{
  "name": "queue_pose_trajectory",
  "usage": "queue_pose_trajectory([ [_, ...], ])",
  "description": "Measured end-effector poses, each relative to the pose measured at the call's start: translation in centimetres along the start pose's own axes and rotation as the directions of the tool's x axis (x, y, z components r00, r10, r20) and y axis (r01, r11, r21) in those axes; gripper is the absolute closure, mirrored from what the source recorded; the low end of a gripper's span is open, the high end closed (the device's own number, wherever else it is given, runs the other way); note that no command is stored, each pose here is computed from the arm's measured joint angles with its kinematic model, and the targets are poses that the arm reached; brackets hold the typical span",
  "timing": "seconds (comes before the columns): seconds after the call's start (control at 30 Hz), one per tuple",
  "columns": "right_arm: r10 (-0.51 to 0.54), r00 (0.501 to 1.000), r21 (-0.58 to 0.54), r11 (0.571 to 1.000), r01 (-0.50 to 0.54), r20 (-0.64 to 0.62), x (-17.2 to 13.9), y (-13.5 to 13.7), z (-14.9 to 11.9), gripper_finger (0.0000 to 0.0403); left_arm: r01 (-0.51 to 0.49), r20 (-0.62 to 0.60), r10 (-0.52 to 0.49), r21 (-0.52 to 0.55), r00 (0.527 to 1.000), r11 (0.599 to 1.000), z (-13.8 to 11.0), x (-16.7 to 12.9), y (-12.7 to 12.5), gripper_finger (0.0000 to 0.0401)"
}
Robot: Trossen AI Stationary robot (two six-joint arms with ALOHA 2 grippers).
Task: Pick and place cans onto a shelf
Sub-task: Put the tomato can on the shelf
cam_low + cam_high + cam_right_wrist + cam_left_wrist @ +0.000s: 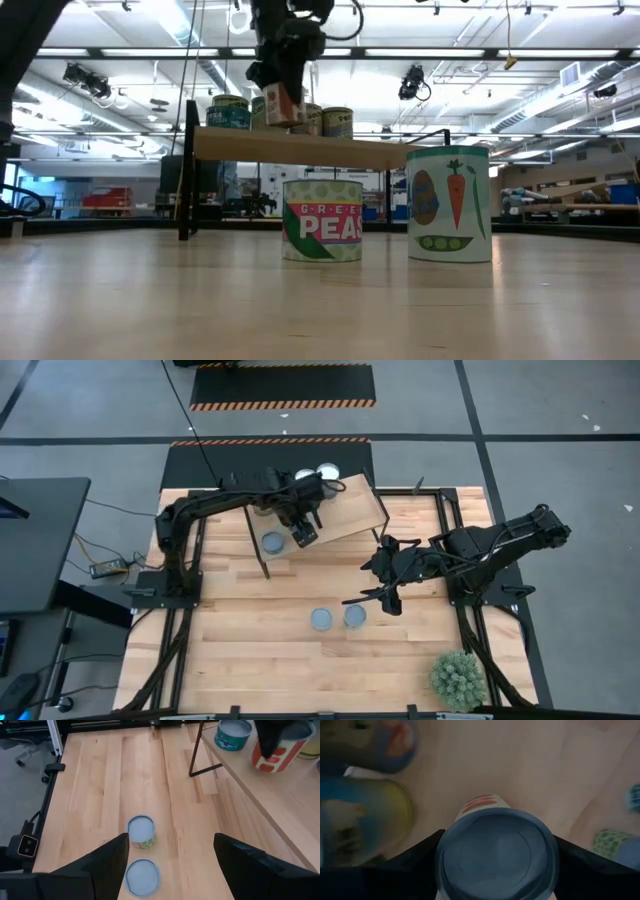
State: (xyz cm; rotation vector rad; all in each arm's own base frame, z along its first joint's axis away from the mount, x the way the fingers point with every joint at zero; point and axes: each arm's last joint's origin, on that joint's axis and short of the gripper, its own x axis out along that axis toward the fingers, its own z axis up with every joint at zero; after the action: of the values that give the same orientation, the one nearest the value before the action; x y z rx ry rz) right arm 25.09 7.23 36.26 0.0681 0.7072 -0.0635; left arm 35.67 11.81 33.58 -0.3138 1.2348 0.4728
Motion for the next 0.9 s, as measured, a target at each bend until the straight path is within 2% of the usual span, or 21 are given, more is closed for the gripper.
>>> queue_pose_trajectory([
  [0.23,0.001,1.000,0.001,1.000,-0.001,0.001,0.0,0.0,0.0,0.0106,-0.003,-0.046,0.005,0.040,0.999,0.999,0.2,0.2,0.1,0.0112],
  [0.5,0.003,1.000,0.004,1.000,-0.003,0.009,0.0,0.0,0.1,0.0106,-0.002,-0.045,0.005,0.066,0.999,0.998,0.1,0.2,-0.2,0.0112],
  [0.9,0.016,1.000,0.009,1.000,-0.016,0.017,0.0,0.1,0.2,0.0106,0.022,-0.160,-0.002,0.121,0.987,0.992,0.0,2.5,-1.1,0.0109],
])
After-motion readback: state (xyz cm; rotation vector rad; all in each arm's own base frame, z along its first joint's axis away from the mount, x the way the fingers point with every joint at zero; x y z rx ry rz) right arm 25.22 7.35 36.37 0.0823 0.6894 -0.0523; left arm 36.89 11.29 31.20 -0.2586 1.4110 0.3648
